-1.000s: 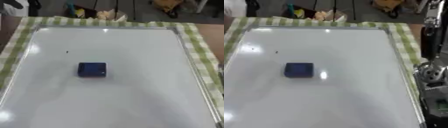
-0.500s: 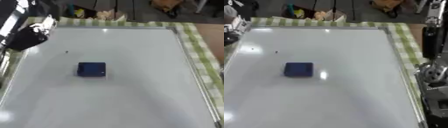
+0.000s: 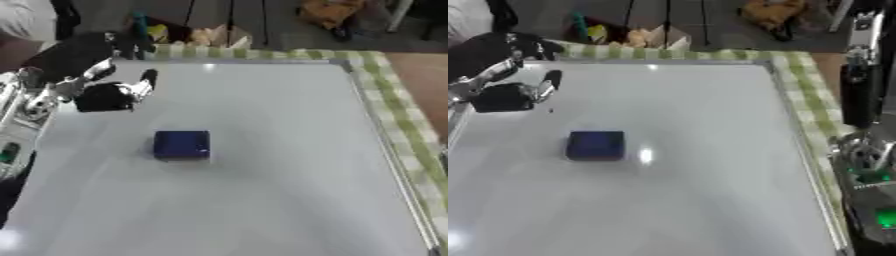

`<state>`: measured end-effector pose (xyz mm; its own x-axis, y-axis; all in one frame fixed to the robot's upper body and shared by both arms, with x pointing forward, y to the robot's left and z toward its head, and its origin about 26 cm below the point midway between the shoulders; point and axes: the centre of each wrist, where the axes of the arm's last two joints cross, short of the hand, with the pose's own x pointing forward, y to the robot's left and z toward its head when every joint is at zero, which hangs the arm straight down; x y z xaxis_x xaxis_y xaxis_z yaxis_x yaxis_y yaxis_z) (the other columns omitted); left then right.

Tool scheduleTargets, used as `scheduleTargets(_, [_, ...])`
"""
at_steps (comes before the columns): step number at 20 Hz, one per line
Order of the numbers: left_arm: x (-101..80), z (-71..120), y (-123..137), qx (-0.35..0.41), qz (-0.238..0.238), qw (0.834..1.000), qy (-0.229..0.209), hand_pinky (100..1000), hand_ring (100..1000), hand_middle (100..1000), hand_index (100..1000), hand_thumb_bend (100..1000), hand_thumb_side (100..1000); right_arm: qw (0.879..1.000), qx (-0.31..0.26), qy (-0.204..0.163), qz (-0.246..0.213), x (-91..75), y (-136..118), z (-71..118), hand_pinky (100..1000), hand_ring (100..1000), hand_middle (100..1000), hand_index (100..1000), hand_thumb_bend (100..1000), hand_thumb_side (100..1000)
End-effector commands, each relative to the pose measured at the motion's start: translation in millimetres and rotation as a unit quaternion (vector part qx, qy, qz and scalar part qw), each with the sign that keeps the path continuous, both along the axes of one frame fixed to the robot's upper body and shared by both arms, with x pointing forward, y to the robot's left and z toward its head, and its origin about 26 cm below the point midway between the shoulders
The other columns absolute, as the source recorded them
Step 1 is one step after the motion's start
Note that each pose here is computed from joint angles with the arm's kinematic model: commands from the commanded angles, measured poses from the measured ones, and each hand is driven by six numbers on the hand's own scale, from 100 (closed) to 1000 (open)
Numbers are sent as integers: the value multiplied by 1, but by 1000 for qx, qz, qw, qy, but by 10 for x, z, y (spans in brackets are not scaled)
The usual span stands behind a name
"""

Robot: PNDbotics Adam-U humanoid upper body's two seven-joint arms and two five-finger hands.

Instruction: Wipe the whiteboard clean with a brush.

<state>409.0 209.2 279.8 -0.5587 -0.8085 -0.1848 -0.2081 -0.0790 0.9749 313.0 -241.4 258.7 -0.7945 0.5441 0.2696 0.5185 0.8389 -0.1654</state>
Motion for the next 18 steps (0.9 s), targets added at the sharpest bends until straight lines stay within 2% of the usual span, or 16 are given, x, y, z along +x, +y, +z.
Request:
scheduleTargets(1, [44,17,-55,34,-6,999,2,613,776,758,950,133,1000,1000,-4,-9,6,-26,3,58,817,911,707,841,100,1000])
scheduleTargets(5, [75,-18,-93,63,-23,997,27,613,786,773,958,237,1000,1000,-2,-8,7,-26,8,54,817,911,705,841,100,1000])
scheduleTargets(6, [77,-17,-97,67,-24,997,32,614,790,782,965,275,1000,1000,-2,-8,7,-26,9,54,817,910,705,841,100,1000])
scheduleTargets(7, [80,-22,-102,73,-26,996,40,622,801,794,985,350,1000,1000,-2,-8,7,-26,10,53,817,910,704,842,100,1000])
scheduleTargets(13, [74,-15,-116,84,-29,993,77,637,825,815,1000,442,1000,1000,1,-6,7,-26,16,46,818,912,703,842,100,1000])
scheduleTargets(18, [49,-24,-146,104,-41,988,103,657,848,862,1000,553,1000,1000,2,-5,7,-25,18,46,818,912,702,842,100,1000])
